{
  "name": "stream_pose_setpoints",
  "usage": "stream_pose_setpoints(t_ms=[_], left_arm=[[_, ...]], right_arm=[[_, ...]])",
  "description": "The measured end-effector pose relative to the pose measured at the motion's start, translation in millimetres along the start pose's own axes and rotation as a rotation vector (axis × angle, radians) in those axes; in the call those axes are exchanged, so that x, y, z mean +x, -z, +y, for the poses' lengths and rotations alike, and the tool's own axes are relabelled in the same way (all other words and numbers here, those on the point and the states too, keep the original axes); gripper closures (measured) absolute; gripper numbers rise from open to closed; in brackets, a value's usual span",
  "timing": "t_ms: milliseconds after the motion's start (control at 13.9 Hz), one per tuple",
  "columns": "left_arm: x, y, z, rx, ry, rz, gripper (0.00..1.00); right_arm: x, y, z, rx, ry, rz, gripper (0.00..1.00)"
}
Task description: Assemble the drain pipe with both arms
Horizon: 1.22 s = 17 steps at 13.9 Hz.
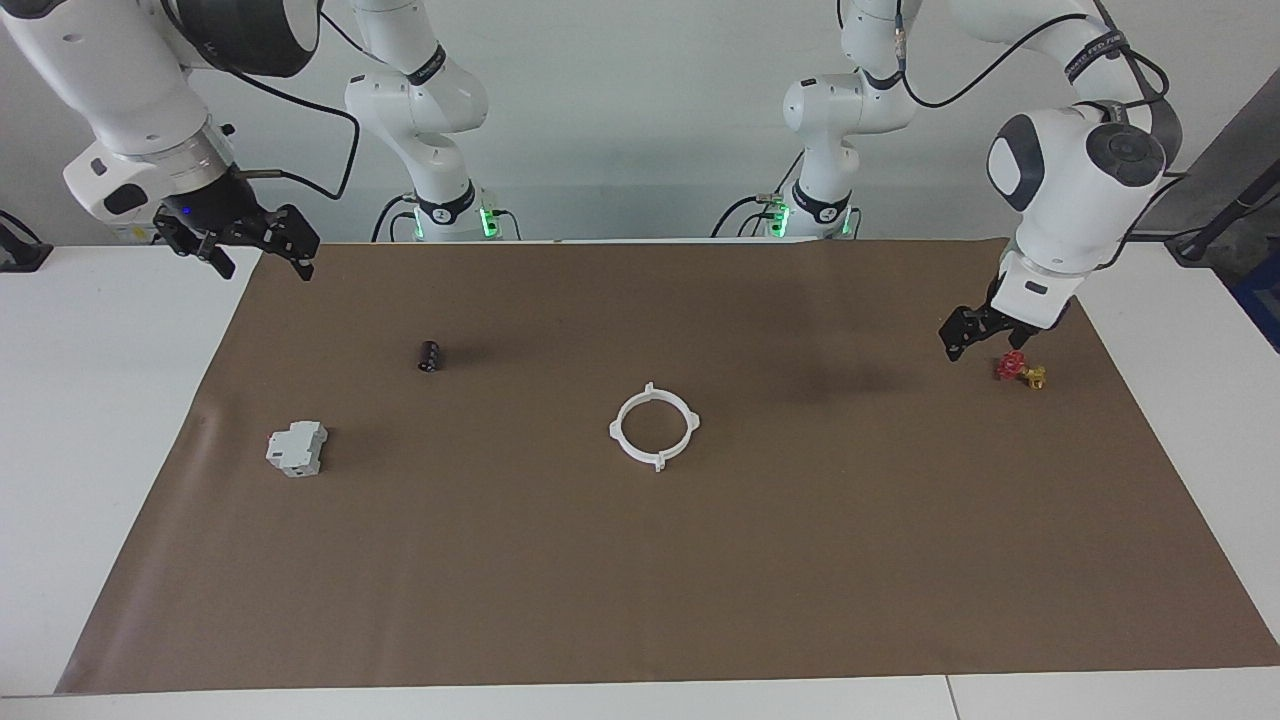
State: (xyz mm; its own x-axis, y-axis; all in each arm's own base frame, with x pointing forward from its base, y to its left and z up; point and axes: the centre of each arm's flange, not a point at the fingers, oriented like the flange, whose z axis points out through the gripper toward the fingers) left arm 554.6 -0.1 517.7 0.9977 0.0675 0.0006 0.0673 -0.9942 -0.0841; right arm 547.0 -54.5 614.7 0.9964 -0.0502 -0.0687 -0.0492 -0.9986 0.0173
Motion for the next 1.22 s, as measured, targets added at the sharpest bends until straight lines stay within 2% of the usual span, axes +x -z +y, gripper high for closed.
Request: stream_pose_setpoints(t_ms=[287, 502, 860, 1075, 1219], left_arm=[[-46, 62, -11, 0.003, -0.012, -0.004, 0.00], [-57, 68, -12, -0.030, -0.116, -0.031, 0.00], [-51, 53, -4, -0.043, -0.141, -0.025, 0.00], [-25, 28, -7, -0.049, -0.134, -0.074, 0.00], [-8, 45, -8, -0.047, -0.138, -0.063, 0.00]], right_arm=[[0, 0, 0, 0.000, 0.000, 0.000, 0.00], [0, 0, 0, 0.000, 0.000, 0.000, 0.00], [0, 0, 0, 0.000, 0.000, 0.000, 0.00], [0, 0, 0, 0.000, 0.000, 0.000, 0.00], [0, 0, 0, 0.000, 0.000, 0.000, 0.00]])
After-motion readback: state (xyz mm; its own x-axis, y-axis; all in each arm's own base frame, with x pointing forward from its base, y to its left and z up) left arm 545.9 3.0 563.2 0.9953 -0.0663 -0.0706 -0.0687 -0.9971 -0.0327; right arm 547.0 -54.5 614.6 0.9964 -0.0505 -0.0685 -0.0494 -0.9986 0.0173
